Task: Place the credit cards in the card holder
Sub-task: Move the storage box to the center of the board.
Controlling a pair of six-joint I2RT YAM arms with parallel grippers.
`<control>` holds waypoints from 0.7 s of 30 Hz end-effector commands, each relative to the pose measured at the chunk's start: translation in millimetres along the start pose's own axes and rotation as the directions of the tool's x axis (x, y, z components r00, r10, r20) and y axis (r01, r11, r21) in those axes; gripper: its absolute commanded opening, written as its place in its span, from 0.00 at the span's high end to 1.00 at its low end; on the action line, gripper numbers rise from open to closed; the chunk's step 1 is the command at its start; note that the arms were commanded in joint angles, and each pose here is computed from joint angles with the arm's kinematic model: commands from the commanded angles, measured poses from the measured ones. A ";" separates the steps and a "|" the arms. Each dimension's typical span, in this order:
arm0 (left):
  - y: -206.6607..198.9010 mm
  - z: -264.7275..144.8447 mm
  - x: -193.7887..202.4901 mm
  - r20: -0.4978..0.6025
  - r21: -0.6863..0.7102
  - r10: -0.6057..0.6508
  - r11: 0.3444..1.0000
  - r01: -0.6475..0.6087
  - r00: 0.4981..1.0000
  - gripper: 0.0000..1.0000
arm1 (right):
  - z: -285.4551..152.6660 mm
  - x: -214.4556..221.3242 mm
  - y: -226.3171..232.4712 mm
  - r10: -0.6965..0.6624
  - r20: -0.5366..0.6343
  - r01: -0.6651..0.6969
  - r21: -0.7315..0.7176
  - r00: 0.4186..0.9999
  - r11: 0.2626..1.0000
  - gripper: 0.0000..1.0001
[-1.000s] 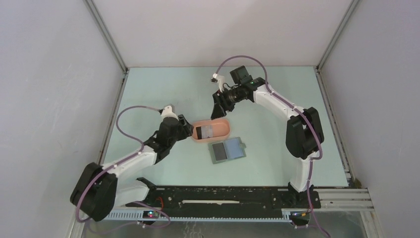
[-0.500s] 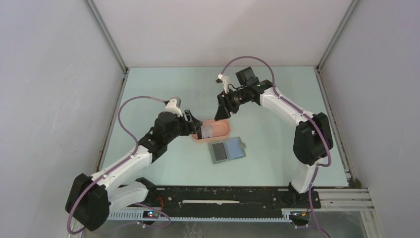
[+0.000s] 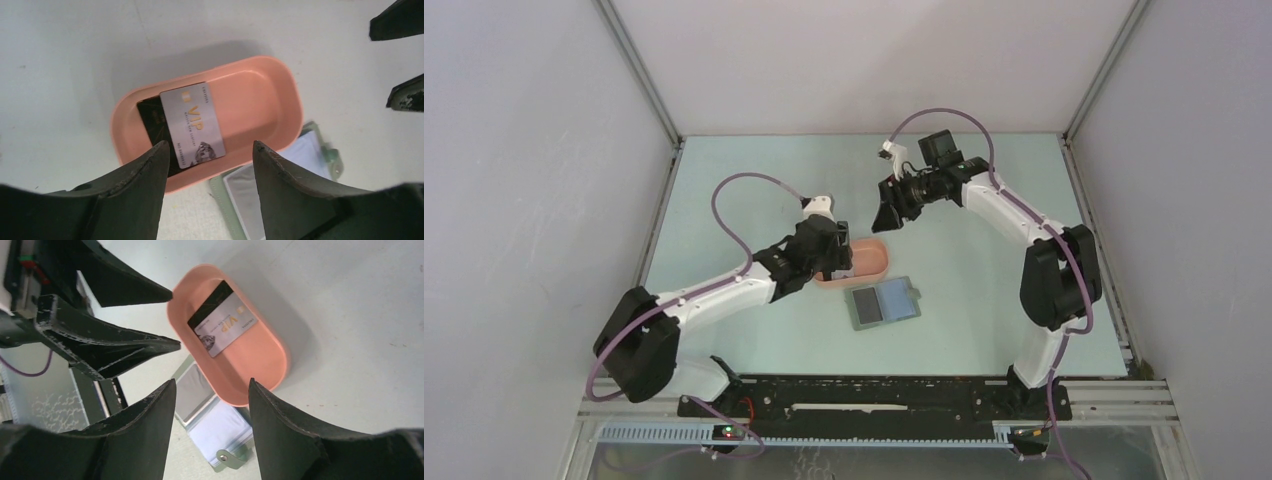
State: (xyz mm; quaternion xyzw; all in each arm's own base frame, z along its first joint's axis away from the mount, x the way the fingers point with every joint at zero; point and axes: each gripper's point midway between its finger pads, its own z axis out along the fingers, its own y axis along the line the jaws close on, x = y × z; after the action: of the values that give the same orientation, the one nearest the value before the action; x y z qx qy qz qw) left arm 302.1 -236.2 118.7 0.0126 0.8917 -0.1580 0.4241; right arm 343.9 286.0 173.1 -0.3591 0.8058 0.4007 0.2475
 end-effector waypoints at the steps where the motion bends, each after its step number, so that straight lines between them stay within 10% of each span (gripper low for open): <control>1: 4.6 -1.5 -22.2 0.084 -0.081 -0.003 0.997 0.010 0.996 0.33 | 6.6 6.3 -26.7 -0.021 -0.023 0.023 0.077 1.000 0.997 0.36; 11: 12.8 -9.2 -27.5 0.151 -0.087 -0.050 0.994 0.063 0.987 0.31 | 27.8 21.2 -41.7 -0.083 -0.139 0.106 0.162 0.987 0.981 0.37; 21: 41.6 -52.5 -56.1 0.247 -0.001 0.143 0.989 -0.147 0.958 0.27 | 40.7 20.3 -37.3 -0.245 -0.220 0.292 0.218 0.944 0.931 0.36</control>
State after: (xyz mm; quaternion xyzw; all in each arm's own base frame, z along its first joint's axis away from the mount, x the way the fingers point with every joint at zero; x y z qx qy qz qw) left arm 306.6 -189.6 162.1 -0.0020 0.8518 -0.1267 0.5083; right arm 344.3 297.9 103.9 -0.4374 0.8295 0.2664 0.2226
